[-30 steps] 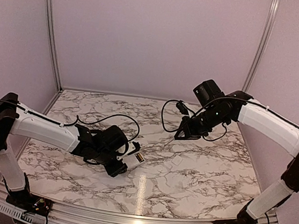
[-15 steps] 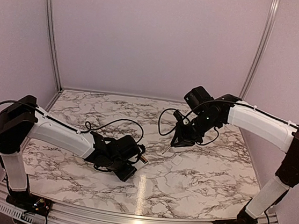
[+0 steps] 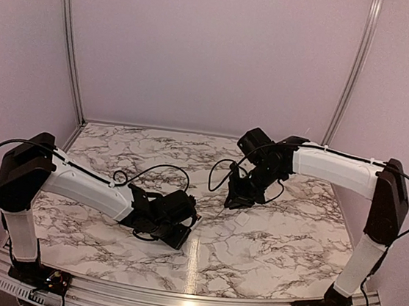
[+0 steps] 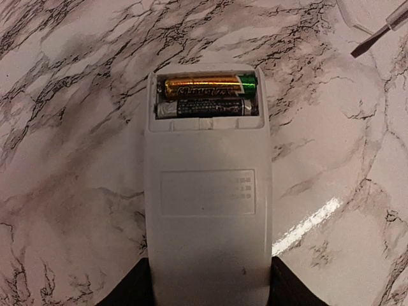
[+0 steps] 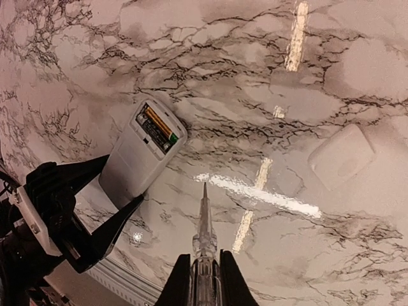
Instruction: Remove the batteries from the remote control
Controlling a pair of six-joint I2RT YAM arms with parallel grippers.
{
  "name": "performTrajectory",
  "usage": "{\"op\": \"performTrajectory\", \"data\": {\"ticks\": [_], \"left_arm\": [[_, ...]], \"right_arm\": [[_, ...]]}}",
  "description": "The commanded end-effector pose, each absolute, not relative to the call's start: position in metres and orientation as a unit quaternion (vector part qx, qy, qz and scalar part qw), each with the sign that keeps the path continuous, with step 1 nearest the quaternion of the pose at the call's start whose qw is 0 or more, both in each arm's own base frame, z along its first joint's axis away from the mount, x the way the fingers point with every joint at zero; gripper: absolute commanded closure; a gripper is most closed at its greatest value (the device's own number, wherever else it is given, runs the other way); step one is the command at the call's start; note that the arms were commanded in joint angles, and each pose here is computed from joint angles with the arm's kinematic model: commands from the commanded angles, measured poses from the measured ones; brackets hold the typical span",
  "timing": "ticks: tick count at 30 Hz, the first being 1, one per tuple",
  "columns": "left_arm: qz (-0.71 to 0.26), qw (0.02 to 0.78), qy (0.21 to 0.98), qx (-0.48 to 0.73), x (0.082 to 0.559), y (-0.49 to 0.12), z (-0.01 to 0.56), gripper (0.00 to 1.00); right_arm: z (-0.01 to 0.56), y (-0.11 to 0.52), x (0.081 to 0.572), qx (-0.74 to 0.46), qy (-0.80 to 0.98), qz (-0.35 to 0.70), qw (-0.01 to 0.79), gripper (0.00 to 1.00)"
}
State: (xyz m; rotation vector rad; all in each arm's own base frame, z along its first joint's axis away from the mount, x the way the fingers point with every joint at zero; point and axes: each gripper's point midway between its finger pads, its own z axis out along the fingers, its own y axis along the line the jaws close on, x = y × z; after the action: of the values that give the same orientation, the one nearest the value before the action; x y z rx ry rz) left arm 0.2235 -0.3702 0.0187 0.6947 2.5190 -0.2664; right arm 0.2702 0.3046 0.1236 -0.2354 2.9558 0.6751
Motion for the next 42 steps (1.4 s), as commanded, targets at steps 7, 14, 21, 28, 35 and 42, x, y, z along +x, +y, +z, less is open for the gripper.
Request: {"op": "performTrajectory", "data": {"ticks": [7,14,21,28,35,42], "left_arm": [[-0.034,0.259,0.936,0.237,0.229,-0.366,-0.002,0.99],[0.013,0.296,0.923,0.245,0.234,-0.369,0.010,1.00],[0.024,0.311,0.918,0.247,0.237,-0.372,0.016,1.00],[0.017,0.308,0.919,0.246,0.236,-0.374,0.015,1.00],[0.011,0.304,0.919,0.251,0.235,-0.378,0.015,1.00],[0.013,0.303,0.920,0.247,0.235,-0.378,0.016,1.00]], "right_arm": [[0.135,0.339,0.289,-0.059,0.957,0.277,0.070,1.00],[0.133,0.341,0.291,-0.050,0.957,0.278,0.066,1.00],[0.123,0.342,0.297,-0.035,0.960,0.269,0.064,1.00],[0.113,0.344,0.307,-0.021,0.965,0.254,0.065,1.00],[0.111,0.346,0.311,-0.018,0.964,0.255,0.068,1.00],[0.101,0.344,0.309,-0.016,0.967,0.247,0.063,1.00]]}}
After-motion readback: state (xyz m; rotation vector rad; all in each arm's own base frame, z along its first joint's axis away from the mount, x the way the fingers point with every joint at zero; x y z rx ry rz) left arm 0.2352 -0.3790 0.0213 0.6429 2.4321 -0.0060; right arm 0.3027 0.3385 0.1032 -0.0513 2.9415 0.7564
